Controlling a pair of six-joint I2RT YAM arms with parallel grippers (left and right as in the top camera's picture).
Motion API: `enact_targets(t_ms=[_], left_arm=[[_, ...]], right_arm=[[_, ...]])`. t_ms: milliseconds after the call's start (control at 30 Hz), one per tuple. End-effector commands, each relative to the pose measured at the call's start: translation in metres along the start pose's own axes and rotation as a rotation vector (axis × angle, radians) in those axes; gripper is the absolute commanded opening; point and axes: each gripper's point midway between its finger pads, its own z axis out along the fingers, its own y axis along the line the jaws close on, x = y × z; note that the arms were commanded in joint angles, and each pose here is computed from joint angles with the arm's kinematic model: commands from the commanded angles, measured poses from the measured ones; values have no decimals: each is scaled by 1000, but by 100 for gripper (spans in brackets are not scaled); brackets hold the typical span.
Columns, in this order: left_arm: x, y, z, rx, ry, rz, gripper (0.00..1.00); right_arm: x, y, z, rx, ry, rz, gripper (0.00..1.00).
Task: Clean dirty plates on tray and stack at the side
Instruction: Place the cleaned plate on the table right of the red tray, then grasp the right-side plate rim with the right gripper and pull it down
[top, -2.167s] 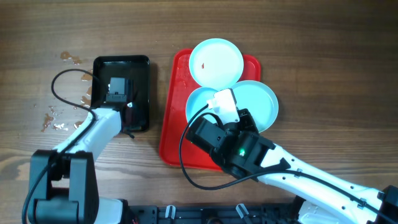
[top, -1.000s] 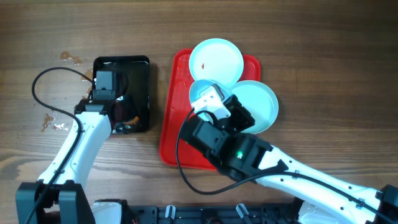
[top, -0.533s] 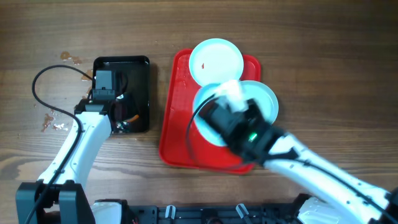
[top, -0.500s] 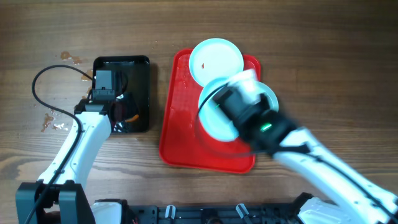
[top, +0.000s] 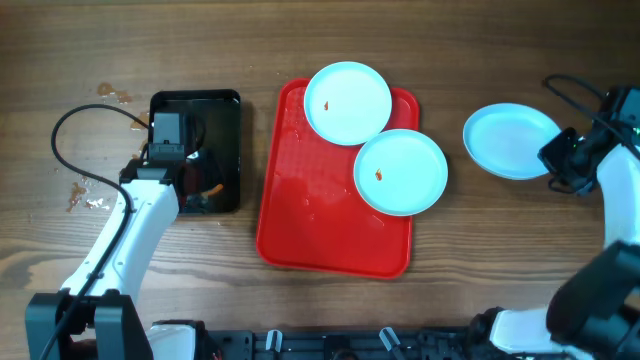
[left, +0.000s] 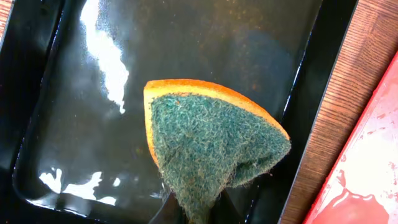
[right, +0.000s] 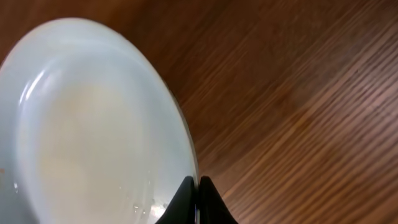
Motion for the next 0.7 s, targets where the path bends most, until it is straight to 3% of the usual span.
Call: enact_targets(t_ms=[0, 100, 200, 300, 333, 400, 500, 667], left_arm=[[1, 2, 1, -2, 3, 12, 4], [1, 2, 1, -2, 3, 13, 4], [1, 2, 1, -2, 3, 13, 4], [2, 2, 1, -3, 6, 13, 4], [2, 2, 1, -4, 7, 13, 4], [4, 3, 1, -6, 13, 13, 4], [4, 3, 1, -6, 13, 13, 4], [4, 3, 1, -6, 13, 13, 4]], right_arm=[[0, 5, 14, -26, 21, -45, 27], [2, 43, -7, -248, 13, -181, 37], [41, 87, -43, -474, 80, -374, 46], [105, 101, -42, -418, 225, -562, 52], [119, 96, -30, -309, 228, -602, 52], [132, 91, -12, -206, 208, -608, 50], [144, 107, 7, -196, 129, -652, 33], [139, 119, 17, -176, 33, -701, 28]])
